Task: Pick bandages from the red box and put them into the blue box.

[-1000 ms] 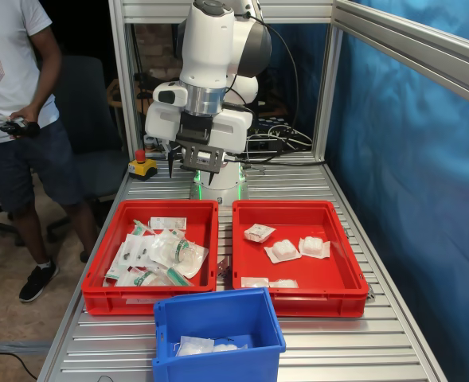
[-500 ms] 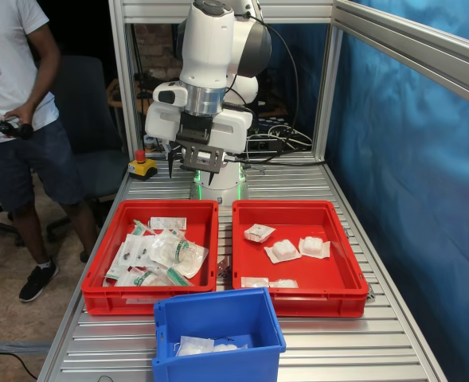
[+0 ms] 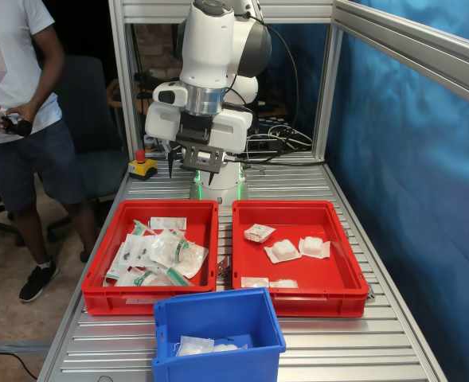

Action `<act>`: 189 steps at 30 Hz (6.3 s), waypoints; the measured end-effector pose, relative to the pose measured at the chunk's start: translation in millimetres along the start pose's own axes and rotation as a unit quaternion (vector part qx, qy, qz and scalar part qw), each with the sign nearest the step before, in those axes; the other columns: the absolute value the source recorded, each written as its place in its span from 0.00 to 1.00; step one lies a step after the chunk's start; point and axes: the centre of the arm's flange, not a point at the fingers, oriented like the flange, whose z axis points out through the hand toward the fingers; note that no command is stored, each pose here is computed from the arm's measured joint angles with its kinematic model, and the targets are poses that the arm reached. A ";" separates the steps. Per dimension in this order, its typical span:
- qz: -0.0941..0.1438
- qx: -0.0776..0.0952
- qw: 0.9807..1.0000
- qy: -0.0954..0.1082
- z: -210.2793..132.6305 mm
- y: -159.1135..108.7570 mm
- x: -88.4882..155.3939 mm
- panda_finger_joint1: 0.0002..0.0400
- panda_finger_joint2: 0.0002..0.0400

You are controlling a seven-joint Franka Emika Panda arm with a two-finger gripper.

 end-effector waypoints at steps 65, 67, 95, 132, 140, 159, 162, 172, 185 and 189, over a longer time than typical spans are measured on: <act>0.548 -0.004 0.836 -0.018 0.8 -0.3 -2.2 1.00 1.00; 0.560 -0.004 0.828 -0.026 0.7 -1.1 -3.4 1.00 1.00; 0.619 -0.009 0.783 -0.057 -6.4 -28.0 -39.3 1.00 1.00; 0.602 -0.013 0.796 -0.060 26.7 -53.8 -113.2 1.00 1.00; 0.602 -0.005 0.796 -0.064 52.8 -51.2 -133.4 1.00 1.00; 0.597 0.012 0.799 -0.071 91.5 -51.7 -169.2 1.00 1.00; 0.598 0.005 0.799 -0.069 102.5 -52.6 -175.6 1.00 1.00; 0.601 0.011 0.796 -0.072 137.3 -53.7 -193.1 1.00 1.00; 0.606 0.014 0.791 -0.075 165.0 -48.0 -211.6 1.00 1.00; 0.609 0.008 0.790 -0.073 174.3 -46.7 -215.9 1.00 1.00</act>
